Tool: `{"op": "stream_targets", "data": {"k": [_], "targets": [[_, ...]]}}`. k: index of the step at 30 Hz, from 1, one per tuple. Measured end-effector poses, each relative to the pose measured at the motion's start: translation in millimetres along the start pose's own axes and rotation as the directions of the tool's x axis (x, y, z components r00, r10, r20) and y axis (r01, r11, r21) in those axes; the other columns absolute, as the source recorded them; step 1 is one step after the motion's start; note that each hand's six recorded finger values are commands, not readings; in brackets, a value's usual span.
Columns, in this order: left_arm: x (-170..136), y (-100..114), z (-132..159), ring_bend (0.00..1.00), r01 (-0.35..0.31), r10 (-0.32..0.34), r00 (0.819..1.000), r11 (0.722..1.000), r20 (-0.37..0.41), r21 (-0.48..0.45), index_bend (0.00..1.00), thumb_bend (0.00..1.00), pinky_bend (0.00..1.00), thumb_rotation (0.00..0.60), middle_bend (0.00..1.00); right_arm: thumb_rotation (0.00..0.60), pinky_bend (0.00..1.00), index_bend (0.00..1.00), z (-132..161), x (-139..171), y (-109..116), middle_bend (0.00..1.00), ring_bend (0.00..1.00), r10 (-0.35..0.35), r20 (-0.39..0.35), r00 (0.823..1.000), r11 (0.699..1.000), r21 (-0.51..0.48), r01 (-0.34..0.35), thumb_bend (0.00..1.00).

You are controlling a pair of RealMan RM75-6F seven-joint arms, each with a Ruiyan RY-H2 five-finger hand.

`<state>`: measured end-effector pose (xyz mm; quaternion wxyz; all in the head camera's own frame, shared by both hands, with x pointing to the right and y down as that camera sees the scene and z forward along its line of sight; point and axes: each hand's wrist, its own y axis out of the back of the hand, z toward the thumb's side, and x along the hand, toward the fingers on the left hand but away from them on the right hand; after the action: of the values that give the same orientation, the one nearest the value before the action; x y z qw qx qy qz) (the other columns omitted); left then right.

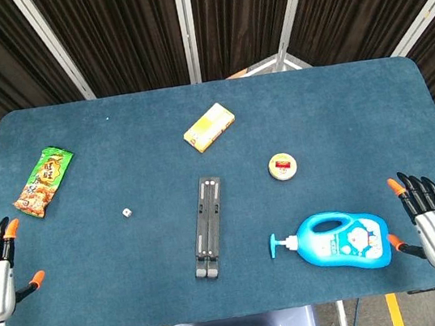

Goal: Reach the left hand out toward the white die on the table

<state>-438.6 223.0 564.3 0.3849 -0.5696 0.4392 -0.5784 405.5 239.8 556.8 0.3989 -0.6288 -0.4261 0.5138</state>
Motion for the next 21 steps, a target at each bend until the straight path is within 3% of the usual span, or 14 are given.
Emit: {"op": "stream_targets", "data": {"k": [16, 21], "targets": [[2.6, -2.6, 2.8, 0.00, 0.010, -0.010, 1.000, 1.000, 0.016, 0.010, 0.00, 0.17, 0.00, 0.600, 0.00, 0.600, 0.00, 0.00, 0.5, 0.4, 0.0, 0.00, 0.00, 0.004, -0.003, 1.000, 1.000, -0.005, -0.004, 0.08], [14.1, -6.8, 11.0, 0.00, 0.035, -0.037, 0.996, 0.999, 0.086, 0.023, 0.08, 0.17, 0.00, 0.600, 0.00, 0.600, 0.00, 0.00, -2.4, -1.2, -1.3, 0.00, 0.00, 0.010, 0.010, 1.000, 1.000, -0.008, -0.010, 0.08]]}}
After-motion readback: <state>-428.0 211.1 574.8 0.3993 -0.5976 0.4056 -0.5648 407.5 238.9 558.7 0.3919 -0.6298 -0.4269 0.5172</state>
